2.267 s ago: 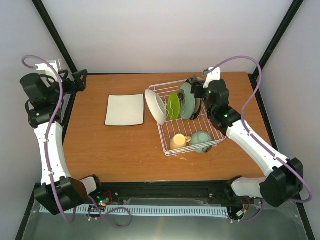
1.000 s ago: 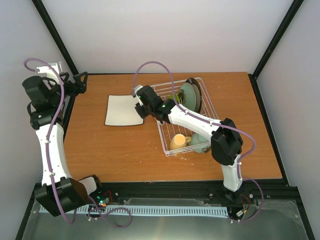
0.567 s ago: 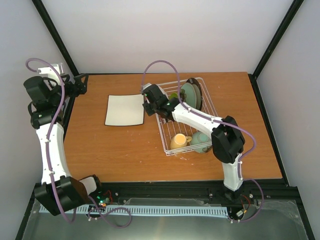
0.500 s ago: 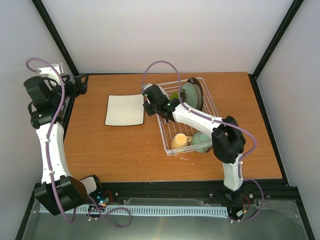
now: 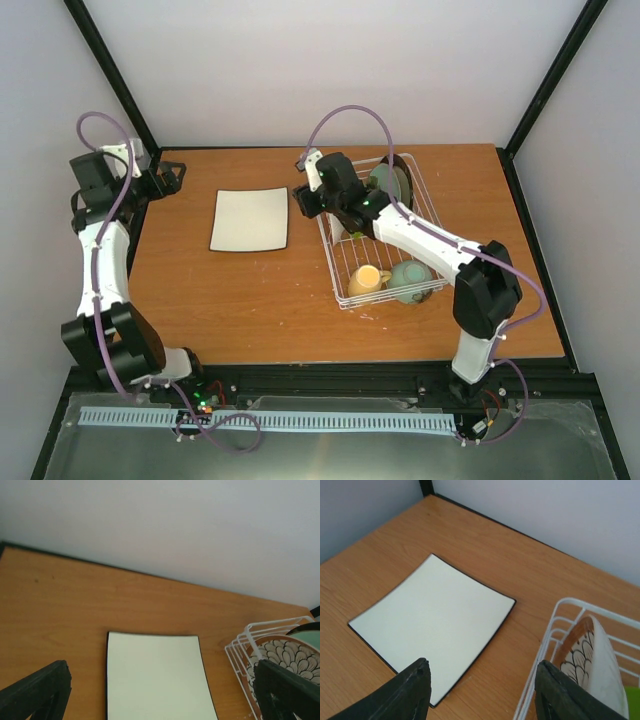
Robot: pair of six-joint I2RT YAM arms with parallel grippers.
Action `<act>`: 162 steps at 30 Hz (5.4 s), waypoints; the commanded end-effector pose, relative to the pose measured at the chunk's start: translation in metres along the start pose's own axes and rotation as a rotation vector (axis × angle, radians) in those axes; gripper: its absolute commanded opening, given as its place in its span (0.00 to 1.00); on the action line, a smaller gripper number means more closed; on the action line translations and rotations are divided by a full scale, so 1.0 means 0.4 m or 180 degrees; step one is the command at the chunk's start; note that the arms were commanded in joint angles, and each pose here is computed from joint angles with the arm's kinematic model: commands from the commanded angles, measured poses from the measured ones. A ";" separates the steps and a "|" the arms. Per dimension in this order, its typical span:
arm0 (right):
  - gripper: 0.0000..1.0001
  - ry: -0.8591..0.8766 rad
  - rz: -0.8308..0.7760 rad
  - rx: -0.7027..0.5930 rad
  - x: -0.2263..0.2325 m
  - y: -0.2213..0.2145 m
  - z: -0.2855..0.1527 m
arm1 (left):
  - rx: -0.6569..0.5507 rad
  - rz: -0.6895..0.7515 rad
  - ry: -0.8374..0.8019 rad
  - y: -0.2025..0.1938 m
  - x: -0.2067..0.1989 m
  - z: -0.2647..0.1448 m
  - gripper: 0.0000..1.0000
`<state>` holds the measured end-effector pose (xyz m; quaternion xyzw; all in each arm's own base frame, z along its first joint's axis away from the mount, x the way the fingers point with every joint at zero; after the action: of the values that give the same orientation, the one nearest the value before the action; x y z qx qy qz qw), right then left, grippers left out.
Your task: Load the mixed dishes into the dish rack
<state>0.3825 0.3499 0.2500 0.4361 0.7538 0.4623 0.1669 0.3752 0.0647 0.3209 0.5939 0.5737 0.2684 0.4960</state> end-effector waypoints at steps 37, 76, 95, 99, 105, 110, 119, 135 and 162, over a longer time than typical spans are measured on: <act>0.61 0.0211 -0.0184 -0.0722 0.021 0.116 -0.252 | 0.2264 -0.1677 -0.0598 -0.609 0.104 0.230 0.66; 0.61 0.0196 -0.0184 -0.0614 0.017 0.091 -0.237 | 0.1061 -0.1230 -0.1700 -0.318 -0.029 0.238 0.01; 0.83 0.1992 0.0603 -0.0662 -0.001 0.148 -0.333 | 0.0116 -0.0291 -0.2957 0.085 -0.275 -0.078 0.01; 0.83 0.2450 0.0628 -0.0568 0.000 0.176 -0.360 | 0.0115 -0.0218 -0.3045 0.094 -0.319 -0.119 0.01; 0.83 0.3124 0.0745 -0.0450 0.033 0.205 -0.374 | 0.0106 -0.0143 -0.3087 0.092 -0.367 -0.162 0.01; 0.83 0.3217 0.0801 -0.0450 0.034 0.222 -0.359 | 0.0121 -0.0152 -0.3107 0.091 -0.373 -0.166 0.01; 0.80 0.3577 0.0924 -0.0677 0.040 0.282 -0.348 | 0.0226 -0.0225 -0.3196 0.057 -0.402 -0.157 0.01; 0.03 0.3917 0.0836 -0.0568 0.112 0.320 -0.318 | 0.0277 -0.0247 -0.3170 0.032 -0.422 -0.131 0.01; 0.03 0.2140 0.0856 -0.1692 -0.056 0.400 -0.434 | -0.1264 0.0756 -0.0072 0.220 -0.276 -0.234 1.00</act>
<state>0.3844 0.3044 0.3710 0.3639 0.5923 0.6850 -0.2181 0.3296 -0.0259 0.4186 0.6081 0.4546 0.2459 0.6025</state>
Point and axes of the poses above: each gripper's point midway between its finger pads, its own z axis out along the fingers, its own x axis along the line the jaws close on, y = z × x, the point moved 3 cm from there along -z, back along the fingers, and after that the axes turned 9 degrees about z, right-handed, at the moved point
